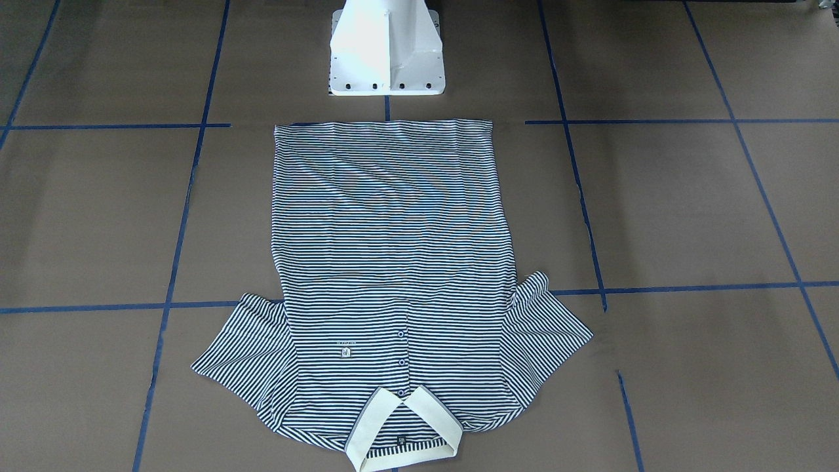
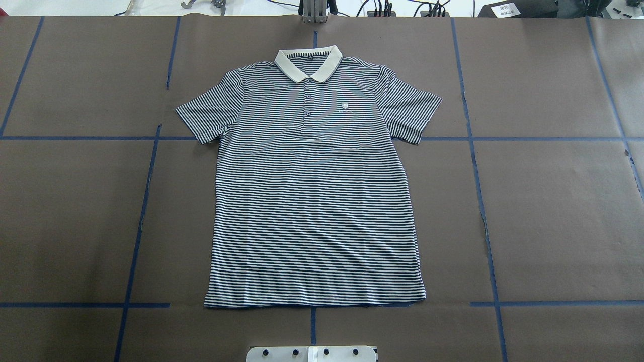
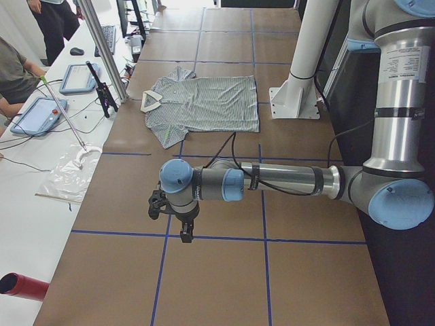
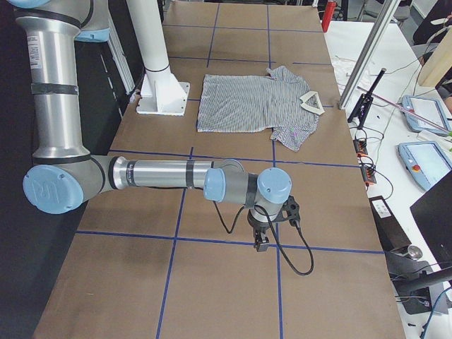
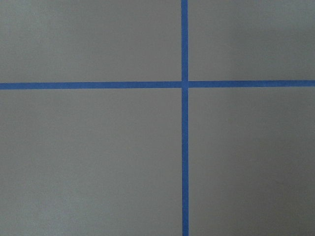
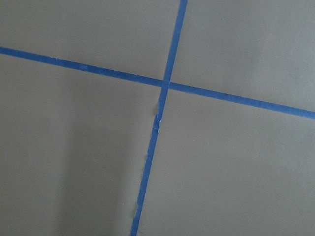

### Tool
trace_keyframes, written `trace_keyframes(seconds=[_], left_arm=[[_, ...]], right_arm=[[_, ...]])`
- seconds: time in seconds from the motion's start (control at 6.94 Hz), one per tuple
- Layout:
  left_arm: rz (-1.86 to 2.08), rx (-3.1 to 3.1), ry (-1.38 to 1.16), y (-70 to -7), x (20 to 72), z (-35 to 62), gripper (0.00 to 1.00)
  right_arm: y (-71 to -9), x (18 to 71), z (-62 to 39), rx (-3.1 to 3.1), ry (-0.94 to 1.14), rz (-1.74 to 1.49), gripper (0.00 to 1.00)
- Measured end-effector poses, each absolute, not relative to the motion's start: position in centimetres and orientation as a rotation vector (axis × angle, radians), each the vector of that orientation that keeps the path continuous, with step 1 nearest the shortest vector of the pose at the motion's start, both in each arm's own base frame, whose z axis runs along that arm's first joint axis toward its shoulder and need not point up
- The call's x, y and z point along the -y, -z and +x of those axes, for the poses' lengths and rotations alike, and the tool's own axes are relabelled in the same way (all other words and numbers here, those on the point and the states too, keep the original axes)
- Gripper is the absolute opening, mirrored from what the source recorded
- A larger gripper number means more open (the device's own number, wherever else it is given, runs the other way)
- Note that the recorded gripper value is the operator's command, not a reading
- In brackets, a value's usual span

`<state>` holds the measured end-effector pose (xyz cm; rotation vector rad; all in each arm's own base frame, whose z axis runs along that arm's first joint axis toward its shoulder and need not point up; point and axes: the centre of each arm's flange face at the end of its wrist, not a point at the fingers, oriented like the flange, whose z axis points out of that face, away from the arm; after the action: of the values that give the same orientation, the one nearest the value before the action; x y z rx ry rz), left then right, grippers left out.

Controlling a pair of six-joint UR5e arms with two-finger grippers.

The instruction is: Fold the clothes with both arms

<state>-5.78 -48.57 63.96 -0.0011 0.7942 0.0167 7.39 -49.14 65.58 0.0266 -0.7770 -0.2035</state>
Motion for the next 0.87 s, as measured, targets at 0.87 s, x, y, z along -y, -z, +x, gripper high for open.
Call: trace_keyframes(seconds=[0.87], left_arm=[[0.145,-0.798,-0.083,-57.4,54.3,-5.4,1.0]], right_arm=[[-61.0,53.8,5.1,0.796,0.194,0.115,1.0]])
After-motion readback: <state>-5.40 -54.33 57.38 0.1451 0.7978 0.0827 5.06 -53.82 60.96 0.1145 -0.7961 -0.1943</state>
